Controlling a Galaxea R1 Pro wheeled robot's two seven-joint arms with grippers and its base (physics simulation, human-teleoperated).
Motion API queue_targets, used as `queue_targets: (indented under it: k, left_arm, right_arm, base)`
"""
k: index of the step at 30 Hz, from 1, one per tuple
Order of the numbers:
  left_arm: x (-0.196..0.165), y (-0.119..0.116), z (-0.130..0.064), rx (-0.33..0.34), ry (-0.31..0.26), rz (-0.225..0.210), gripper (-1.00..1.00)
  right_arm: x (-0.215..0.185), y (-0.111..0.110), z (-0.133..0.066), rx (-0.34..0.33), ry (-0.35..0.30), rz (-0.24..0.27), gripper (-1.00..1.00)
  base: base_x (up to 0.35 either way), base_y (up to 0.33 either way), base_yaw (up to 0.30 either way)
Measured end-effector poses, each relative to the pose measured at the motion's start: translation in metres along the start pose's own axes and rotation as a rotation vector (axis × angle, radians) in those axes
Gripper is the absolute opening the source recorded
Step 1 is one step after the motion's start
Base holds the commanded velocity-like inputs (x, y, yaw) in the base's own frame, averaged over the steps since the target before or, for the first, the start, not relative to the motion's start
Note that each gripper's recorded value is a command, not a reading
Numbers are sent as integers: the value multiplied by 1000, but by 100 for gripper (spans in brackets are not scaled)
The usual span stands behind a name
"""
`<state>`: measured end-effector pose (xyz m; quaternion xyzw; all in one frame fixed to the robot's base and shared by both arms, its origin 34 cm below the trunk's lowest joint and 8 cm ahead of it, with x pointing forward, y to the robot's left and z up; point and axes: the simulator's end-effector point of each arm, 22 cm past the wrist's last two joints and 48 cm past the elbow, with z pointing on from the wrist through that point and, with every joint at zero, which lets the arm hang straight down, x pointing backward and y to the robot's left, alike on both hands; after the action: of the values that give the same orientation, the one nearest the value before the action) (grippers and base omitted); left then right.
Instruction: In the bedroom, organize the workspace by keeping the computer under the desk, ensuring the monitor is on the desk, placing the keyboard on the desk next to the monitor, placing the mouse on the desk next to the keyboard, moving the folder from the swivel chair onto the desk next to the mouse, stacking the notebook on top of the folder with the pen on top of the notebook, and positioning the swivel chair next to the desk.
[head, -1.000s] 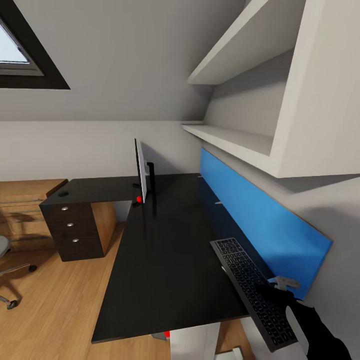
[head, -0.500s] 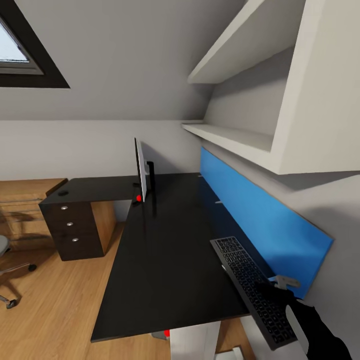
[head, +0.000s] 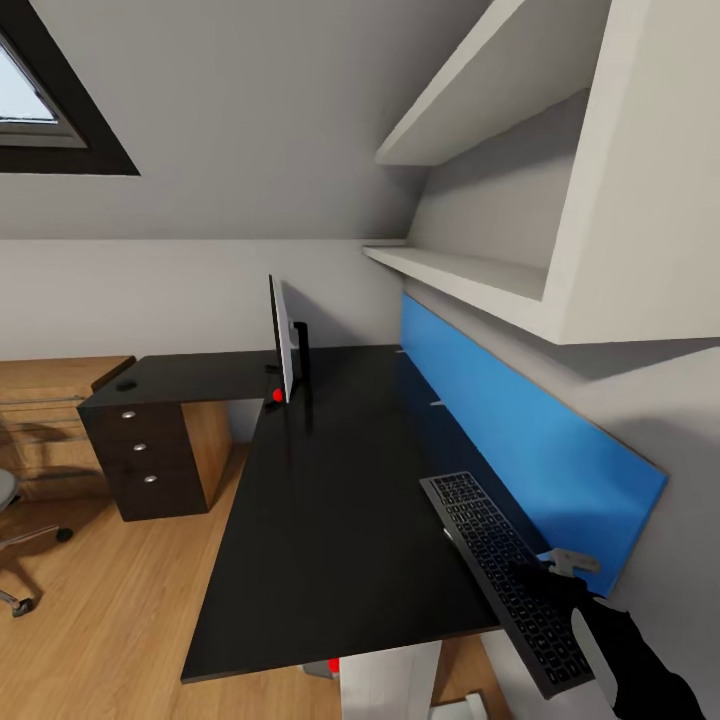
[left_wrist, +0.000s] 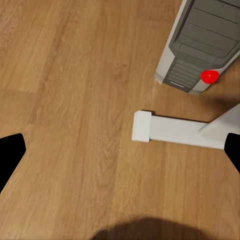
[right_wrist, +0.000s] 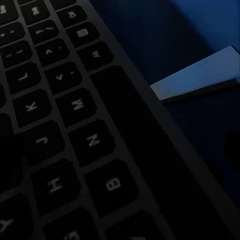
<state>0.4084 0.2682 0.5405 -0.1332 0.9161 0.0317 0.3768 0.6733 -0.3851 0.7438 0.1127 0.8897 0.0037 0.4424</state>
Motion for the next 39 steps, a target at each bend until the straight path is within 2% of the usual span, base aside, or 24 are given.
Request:
queue_targets:
  k: [39]
  left_arm:
    - [0,-1,0,7,0,1,100]
  right_arm:
    - [-1,0,0,3,-1,-4,100]
  base:
    - [0,28,0]
